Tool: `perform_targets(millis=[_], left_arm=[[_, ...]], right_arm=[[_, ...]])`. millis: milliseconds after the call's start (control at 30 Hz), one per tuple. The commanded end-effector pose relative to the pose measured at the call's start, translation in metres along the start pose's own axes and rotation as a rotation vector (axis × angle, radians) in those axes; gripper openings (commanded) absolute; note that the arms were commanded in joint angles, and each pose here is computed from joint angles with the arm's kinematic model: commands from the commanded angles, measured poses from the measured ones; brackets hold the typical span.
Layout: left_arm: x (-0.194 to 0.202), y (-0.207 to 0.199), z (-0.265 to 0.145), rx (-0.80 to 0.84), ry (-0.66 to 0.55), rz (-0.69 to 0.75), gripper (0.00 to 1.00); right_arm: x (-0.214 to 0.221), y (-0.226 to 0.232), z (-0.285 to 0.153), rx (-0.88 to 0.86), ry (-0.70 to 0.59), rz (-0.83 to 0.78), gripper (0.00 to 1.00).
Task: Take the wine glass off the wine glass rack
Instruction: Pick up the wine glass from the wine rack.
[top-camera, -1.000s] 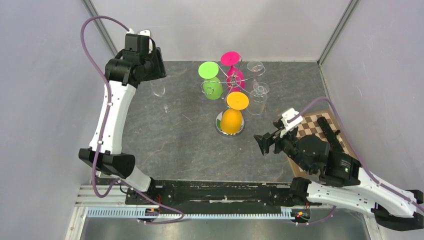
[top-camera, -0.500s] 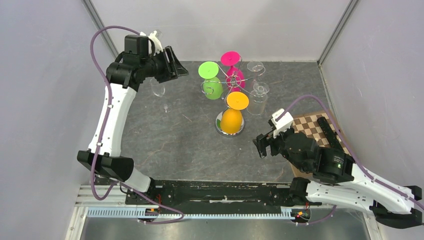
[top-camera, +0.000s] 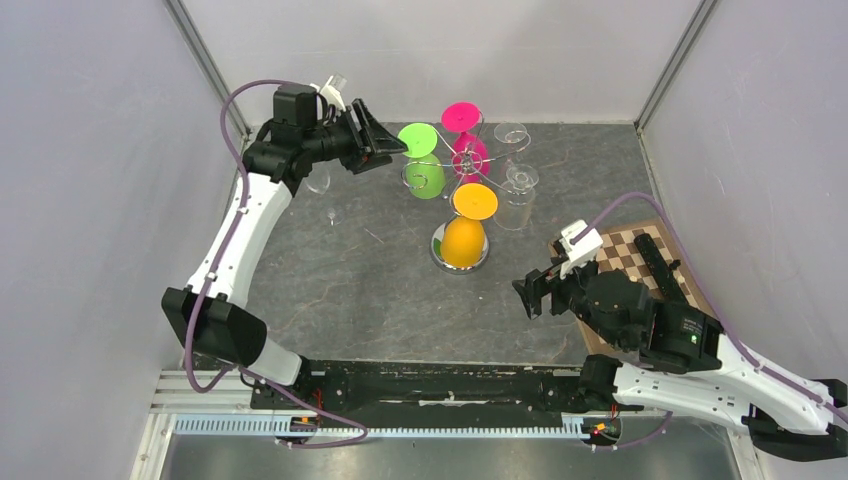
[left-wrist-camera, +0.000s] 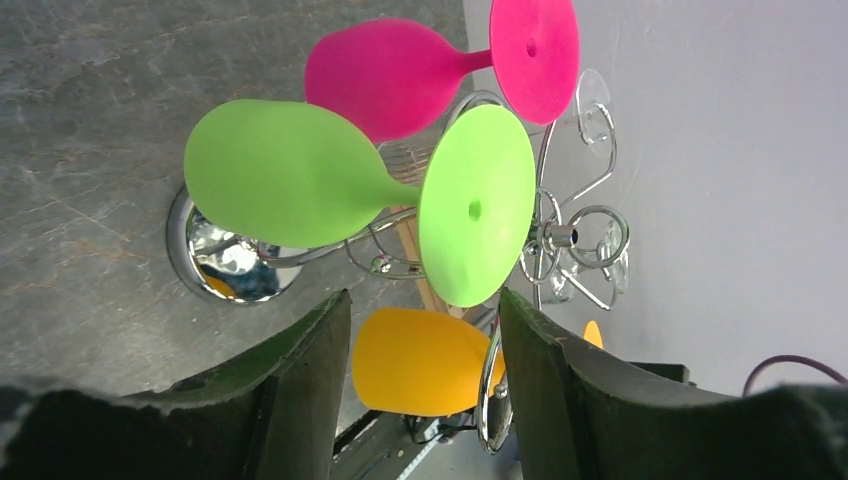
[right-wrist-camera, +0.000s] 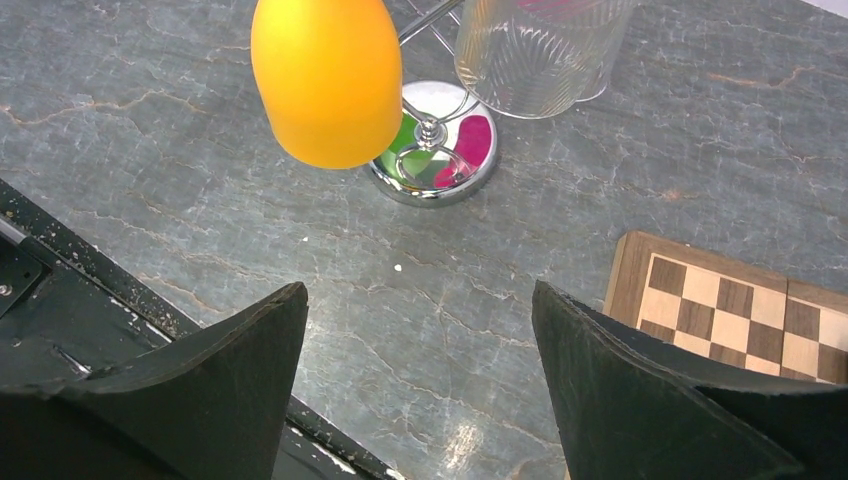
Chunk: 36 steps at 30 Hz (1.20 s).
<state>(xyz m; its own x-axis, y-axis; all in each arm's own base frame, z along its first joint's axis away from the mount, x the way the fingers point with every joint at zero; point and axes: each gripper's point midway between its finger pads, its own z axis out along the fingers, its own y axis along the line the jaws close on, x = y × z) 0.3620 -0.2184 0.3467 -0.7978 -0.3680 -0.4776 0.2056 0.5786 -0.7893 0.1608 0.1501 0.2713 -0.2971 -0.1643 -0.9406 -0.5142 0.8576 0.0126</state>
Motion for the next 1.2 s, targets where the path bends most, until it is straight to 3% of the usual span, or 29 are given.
perform_targets(millis=[0,1000,1167], left_arm=[[-0.013,-0.032,-0.005,0.130,-0.056,-0.010,0.61],[-0.010,-0.020,0.016,0.157,-0.034,-0.068,0.23],[-0.011,-0.022,0.015,0.166,-0.035,-0.066,0.10]], right_arm=[[-0.001,0.000,0.000,0.005,-0.015,0.032,0.85],[0.002,-0.004,0.002,0.028,-0.028,0.047,0.85],[0.002,-0.003,0.003,0.028,-0.030,0.049,0.85]])
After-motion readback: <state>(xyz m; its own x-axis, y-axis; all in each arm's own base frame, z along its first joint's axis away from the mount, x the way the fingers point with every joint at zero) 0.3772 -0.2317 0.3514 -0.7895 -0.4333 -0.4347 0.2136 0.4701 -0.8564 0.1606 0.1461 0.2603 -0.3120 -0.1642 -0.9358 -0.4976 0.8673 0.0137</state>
